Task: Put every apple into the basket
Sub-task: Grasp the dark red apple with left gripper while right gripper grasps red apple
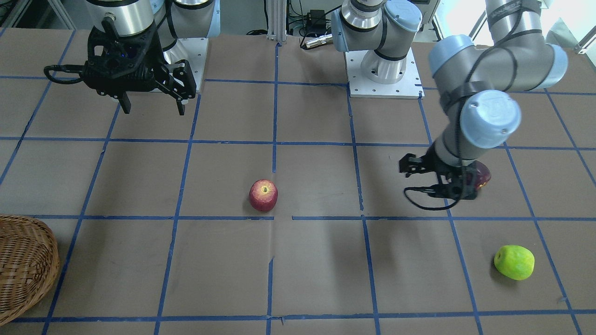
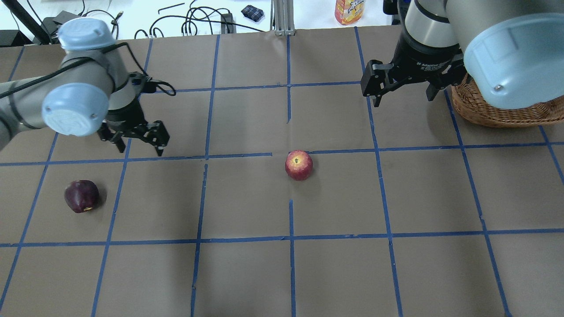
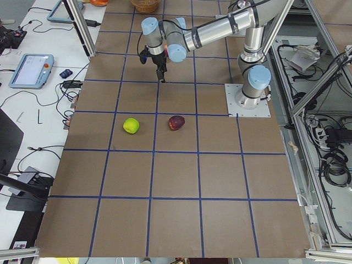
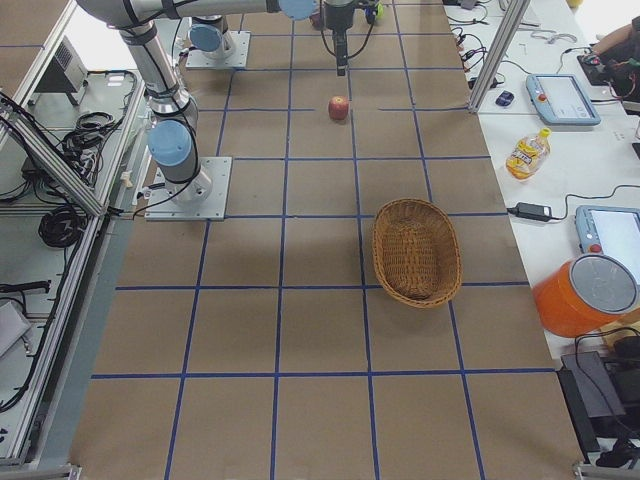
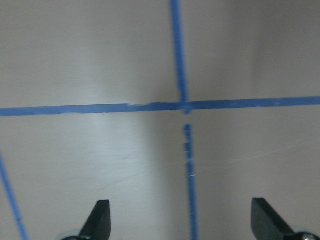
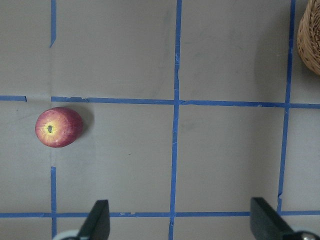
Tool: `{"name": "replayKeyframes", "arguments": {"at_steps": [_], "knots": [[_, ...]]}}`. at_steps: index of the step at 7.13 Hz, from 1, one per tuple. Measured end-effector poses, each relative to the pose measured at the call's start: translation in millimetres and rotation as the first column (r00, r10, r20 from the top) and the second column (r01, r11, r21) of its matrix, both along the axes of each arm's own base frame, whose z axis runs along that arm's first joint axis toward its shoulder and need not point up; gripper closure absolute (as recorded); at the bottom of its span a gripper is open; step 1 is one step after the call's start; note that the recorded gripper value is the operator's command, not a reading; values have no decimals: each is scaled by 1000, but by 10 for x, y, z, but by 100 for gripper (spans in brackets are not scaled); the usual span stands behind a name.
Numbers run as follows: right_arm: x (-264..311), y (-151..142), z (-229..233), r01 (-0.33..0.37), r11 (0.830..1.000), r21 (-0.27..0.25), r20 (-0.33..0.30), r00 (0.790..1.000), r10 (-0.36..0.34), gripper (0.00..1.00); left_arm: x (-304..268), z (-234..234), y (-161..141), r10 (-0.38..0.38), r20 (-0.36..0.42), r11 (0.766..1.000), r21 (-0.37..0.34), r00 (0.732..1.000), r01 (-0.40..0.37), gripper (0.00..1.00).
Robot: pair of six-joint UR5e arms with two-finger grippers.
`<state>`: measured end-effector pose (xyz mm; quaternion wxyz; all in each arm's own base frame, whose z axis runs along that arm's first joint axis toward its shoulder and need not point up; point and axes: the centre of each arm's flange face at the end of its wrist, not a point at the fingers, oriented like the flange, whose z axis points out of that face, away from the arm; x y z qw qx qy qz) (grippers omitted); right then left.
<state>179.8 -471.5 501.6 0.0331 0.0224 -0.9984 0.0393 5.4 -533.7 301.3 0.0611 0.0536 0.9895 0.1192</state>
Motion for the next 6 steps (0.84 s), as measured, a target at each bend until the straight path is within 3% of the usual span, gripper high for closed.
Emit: {"name": "replayKeyframes", "arguments": {"at_steps": [1, 3, 4, 6], "knots": [[57, 13, -29, -7, 1000, 6, 14, 1000, 7, 0, 815, -50, 114, -7, -5, 999, 51, 1000, 7, 0], [318, 27, -214, 13, 999, 40, 106, 994, -17, 0, 1890, -410, 441, 84, -129, 993, 99, 988, -72, 0], [444, -60, -345, 24, 999, 40, 141, 990, -30, 0, 2051, -574, 499, 113, -164, 991, 94, 980, -99, 0], [803, -354, -841, -9, 999, 44, 147, 989, 2, 0, 2107, -867, 507, 135, -208, 989, 92, 969, -118, 0]]}}
